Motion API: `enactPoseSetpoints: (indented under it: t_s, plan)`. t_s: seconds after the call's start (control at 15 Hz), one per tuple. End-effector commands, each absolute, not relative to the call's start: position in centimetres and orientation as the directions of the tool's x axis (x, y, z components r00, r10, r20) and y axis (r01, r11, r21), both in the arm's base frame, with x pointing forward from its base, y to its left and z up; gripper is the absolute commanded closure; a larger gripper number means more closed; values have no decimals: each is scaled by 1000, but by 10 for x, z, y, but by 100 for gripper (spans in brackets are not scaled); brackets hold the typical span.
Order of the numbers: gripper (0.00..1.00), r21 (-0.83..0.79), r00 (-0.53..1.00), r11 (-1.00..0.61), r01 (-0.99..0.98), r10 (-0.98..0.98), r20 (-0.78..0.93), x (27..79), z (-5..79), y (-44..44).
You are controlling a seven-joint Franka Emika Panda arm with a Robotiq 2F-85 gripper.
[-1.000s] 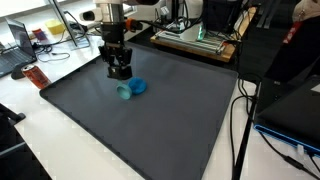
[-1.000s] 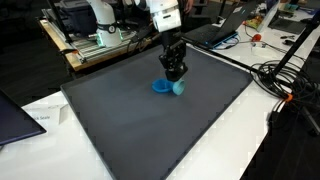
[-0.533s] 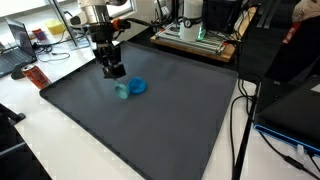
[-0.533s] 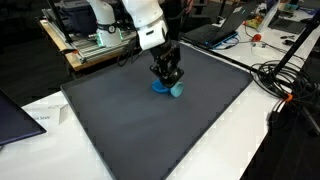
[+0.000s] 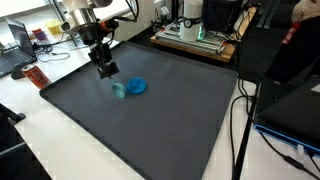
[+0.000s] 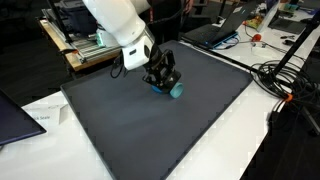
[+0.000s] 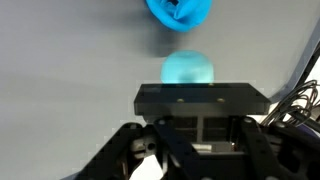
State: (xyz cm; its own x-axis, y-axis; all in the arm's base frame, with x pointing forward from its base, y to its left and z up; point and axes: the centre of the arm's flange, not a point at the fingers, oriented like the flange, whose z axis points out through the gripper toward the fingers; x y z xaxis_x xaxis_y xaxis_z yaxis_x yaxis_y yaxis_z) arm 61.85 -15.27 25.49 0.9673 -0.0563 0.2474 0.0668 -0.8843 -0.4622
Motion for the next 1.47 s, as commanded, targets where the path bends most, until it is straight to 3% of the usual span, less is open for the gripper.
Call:
enactPoseSetpoints:
  t_s: [0.0,0.6,1.4]
  plan:
    - [77,-542,966,-839,45,-102,238,630,244,-179]
    - [77,-624,979,-781,-20,-142,145,611,220,-224]
    - [77,-611,955,-792,-4,-183,232,558,241,-244]
